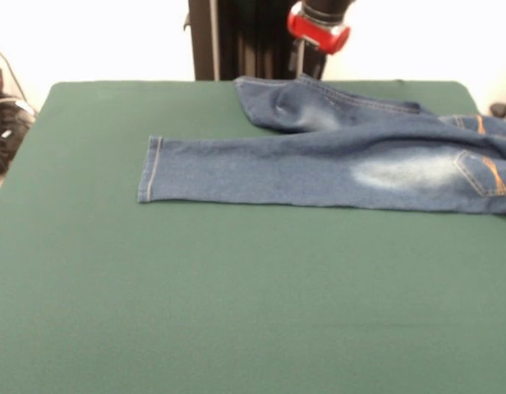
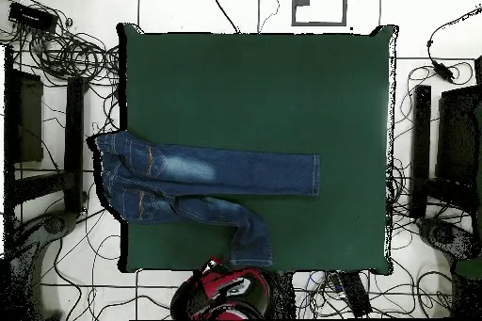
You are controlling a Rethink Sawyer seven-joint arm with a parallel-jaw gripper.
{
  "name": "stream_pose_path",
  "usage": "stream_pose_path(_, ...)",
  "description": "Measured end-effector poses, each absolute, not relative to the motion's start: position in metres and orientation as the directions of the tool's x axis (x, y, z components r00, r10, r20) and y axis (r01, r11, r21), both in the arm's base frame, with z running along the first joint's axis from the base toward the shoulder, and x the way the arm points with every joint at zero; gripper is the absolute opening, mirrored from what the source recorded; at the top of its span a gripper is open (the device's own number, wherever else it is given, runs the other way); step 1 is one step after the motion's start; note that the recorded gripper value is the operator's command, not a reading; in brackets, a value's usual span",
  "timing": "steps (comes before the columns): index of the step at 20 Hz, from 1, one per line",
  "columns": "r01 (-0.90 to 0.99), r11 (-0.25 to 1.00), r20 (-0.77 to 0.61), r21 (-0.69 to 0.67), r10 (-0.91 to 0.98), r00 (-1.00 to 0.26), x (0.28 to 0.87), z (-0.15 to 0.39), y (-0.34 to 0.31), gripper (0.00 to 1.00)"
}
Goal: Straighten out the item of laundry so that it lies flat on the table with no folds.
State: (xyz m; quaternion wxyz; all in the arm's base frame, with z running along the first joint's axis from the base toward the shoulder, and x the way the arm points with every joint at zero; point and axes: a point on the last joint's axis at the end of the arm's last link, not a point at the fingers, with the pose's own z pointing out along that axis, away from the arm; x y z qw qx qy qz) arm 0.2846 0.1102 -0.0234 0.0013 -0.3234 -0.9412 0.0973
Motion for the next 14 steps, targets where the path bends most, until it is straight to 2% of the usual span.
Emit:
stream_pose_path(6, 0.611, 0.775, -0.203, -0.158, 0.58, -0.789, 0.303, -0.03, 0.114, 1.0)
stream_pose_path(14, 0.64, 0.761, -0.307, -0.106, 0.587, -0.749, 0.332, -0.03, 0.099, 1.0)
